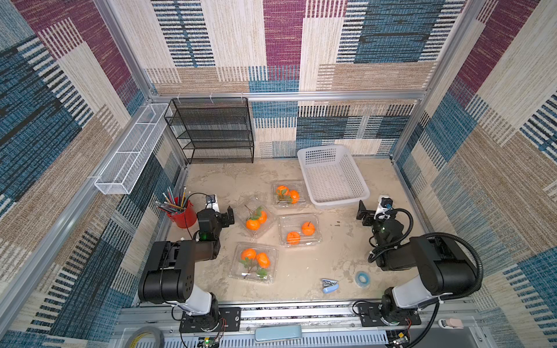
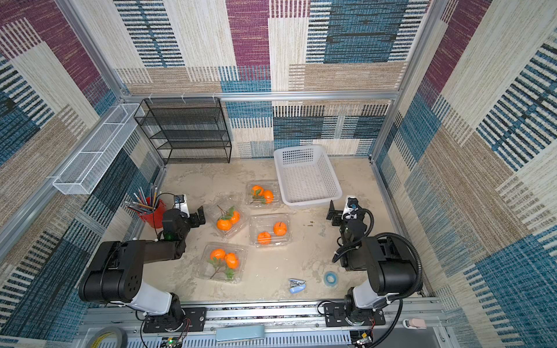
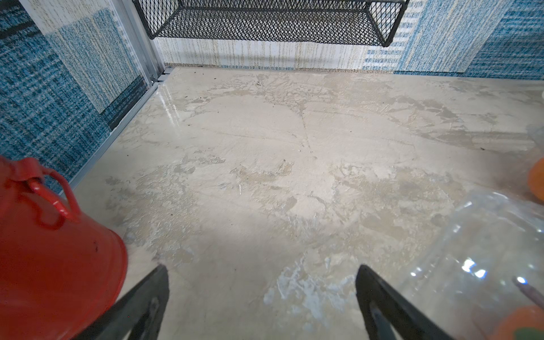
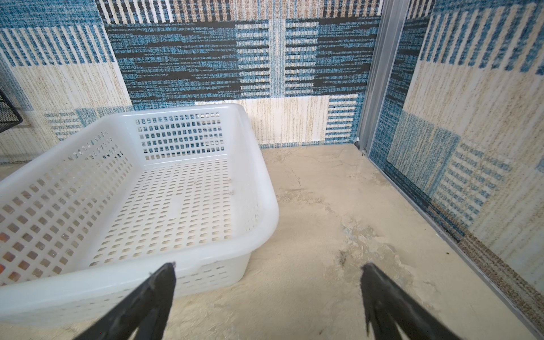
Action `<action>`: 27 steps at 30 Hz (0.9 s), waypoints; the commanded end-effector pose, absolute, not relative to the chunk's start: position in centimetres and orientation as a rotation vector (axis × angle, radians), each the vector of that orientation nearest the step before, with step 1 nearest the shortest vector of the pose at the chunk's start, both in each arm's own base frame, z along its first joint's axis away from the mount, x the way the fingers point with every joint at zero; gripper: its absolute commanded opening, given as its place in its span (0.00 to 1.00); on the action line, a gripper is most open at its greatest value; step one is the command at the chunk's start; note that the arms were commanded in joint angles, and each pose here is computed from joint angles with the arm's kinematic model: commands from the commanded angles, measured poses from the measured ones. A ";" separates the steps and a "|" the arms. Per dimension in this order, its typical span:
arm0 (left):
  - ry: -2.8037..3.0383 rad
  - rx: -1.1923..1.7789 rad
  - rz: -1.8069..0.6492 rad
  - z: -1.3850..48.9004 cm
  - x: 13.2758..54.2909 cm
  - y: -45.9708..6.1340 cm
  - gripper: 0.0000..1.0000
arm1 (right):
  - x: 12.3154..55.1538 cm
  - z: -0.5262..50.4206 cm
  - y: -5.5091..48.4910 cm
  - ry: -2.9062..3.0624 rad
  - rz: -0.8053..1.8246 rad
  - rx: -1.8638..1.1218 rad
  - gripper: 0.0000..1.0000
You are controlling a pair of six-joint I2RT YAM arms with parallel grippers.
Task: Take oranges out of containers
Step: Move the basket to the corner of the board.
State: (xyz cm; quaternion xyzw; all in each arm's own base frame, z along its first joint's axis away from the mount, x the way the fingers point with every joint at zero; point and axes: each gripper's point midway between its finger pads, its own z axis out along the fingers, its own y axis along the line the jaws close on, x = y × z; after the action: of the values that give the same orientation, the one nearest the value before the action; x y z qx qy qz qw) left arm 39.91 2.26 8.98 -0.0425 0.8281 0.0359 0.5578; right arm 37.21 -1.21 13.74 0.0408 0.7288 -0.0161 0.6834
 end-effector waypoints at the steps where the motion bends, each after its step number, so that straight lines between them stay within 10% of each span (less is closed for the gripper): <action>1: 1.942 -0.079 0.079 9.4 40.2 2.0 0.99 | 37.3 14.5 -1.1 1.605 -0.034 0.084 0.98; 16: 2.041 -0.521 0.305 12.0 34.9 7.6 0.99 | 37.2 18.8 -3.3 1.615 -0.059 0.274 0.98; 27: 2.197 -0.654 0.042 16.4 32.0 3.2 0.99 | 35.8 19.3 -4.0 1.868 0.110 0.687 0.98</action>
State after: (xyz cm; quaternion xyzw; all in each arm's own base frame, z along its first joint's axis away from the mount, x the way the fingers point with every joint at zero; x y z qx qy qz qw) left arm 34.12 4.40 17.64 -0.2256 0.8506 0.0501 0.4723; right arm 37.04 -4.76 22.79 0.2615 0.7339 0.0283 0.6263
